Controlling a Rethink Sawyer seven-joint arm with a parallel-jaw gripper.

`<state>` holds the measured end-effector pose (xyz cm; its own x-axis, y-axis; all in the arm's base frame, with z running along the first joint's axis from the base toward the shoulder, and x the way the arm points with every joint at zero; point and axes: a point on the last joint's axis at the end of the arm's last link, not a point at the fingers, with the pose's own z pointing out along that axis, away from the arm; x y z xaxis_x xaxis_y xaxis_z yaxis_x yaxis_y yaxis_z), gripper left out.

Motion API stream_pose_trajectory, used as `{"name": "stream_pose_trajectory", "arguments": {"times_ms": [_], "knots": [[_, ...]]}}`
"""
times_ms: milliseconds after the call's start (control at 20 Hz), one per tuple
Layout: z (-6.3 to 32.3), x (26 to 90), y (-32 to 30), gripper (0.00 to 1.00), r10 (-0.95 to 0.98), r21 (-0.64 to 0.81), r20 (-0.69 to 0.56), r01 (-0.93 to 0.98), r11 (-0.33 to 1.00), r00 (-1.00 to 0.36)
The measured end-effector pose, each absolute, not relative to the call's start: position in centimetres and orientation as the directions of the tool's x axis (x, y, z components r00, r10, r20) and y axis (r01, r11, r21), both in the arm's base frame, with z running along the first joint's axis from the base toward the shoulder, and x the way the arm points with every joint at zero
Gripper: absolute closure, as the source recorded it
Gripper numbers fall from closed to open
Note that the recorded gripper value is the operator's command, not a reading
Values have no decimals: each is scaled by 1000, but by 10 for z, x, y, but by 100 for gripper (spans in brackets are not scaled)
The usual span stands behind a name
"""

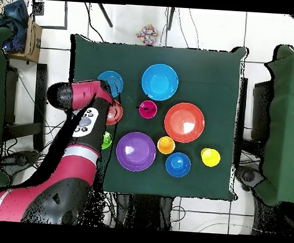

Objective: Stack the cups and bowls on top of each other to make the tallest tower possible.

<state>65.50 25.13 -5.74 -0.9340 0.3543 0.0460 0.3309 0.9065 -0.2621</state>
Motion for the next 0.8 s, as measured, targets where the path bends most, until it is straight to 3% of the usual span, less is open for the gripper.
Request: {"name": "stream_pose_trajectory", "arguments": {"times_ms": [450, 500, 800], "knots": [[-58, 655, 251, 0, 353, -266, 44, 329, 906, -935], [-58, 655, 251, 100, 353, -266, 44, 329, 906, -935], [-59, 654, 249, 100, 354, -269, 45, 330, 905, -934]]}}
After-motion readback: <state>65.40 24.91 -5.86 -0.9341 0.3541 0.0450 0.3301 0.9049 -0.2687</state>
